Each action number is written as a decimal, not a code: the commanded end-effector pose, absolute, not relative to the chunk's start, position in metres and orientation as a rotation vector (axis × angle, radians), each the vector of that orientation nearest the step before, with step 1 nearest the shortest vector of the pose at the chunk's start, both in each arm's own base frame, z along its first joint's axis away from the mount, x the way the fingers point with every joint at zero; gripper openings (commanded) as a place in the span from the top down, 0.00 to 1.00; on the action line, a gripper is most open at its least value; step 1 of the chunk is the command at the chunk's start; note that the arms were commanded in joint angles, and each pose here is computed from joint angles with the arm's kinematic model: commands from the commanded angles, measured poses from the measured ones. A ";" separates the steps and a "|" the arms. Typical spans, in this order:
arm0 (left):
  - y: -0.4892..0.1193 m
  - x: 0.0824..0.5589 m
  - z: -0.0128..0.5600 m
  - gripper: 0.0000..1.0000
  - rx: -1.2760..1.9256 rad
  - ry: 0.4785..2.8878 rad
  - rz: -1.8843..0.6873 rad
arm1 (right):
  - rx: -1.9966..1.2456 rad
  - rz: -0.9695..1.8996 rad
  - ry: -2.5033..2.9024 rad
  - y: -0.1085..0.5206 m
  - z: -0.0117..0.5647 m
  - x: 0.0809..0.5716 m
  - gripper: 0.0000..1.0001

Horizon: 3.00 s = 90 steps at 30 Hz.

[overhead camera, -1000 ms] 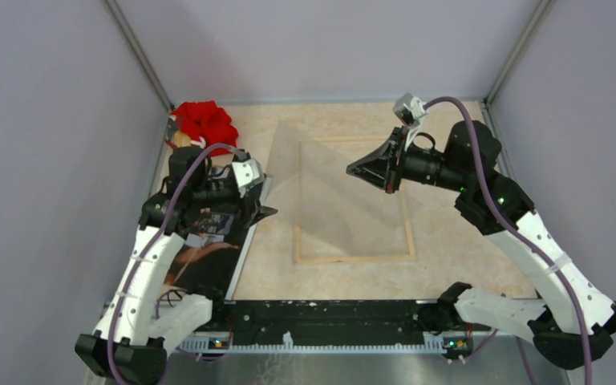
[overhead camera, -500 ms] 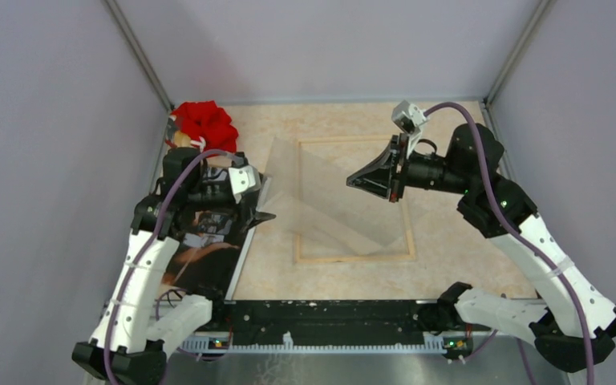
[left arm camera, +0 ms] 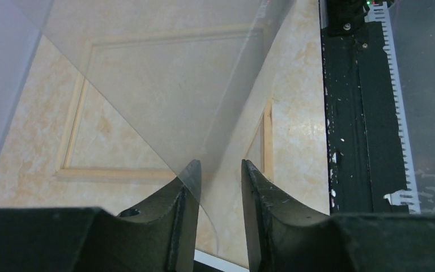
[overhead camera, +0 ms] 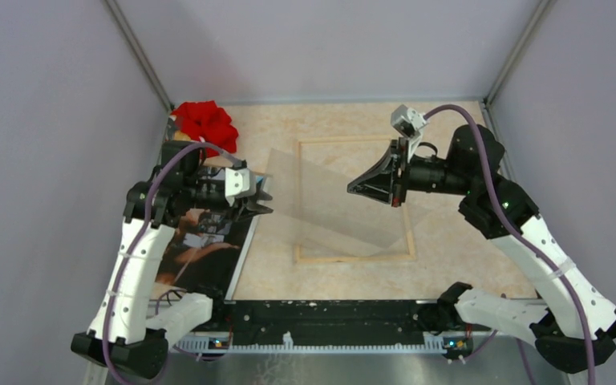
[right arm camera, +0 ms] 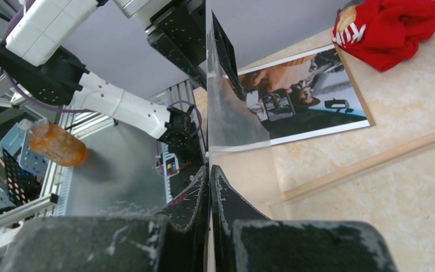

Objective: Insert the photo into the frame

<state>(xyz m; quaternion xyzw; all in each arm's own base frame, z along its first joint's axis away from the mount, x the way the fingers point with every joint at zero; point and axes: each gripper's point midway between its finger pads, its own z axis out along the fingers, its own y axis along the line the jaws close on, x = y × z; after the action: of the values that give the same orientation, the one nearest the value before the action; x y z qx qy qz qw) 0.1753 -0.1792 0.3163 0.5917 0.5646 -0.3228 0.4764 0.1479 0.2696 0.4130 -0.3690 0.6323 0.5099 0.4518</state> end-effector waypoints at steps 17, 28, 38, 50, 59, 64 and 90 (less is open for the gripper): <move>-0.177 0.174 0.370 1.00 1.616 0.874 -0.398 | -0.599 1.101 1.540 0.244 0.467 0.178 0.10; -0.169 0.155 0.412 1.00 1.672 0.237 0.231 | -0.427 1.131 1.449 0.203 0.530 0.146 0.01; -0.173 0.135 0.402 1.00 1.696 -0.180 0.545 | -0.070 1.017 1.846 0.189 0.429 0.180 0.01; -0.181 0.127 0.415 1.00 1.716 -0.400 0.625 | 0.520 1.641 2.022 0.242 0.273 0.226 0.01; -0.185 0.120 0.424 1.00 1.697 -0.526 0.668 | 0.643 1.998 1.951 0.265 0.286 0.234 0.01; -0.184 0.124 0.436 1.00 1.692 -0.558 0.726 | 0.716 1.732 2.124 0.256 0.254 0.241 0.01; -0.181 0.117 0.452 1.00 1.656 -0.566 0.788 | 0.912 2.394 1.598 0.283 0.302 0.253 0.01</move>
<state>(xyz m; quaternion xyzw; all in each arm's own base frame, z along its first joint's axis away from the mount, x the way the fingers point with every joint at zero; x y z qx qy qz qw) 0.1409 -0.1719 0.4143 0.7622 0.0277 0.1351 0.6325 0.2433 0.3034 0.2489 0.3228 0.6200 0.7147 0.0251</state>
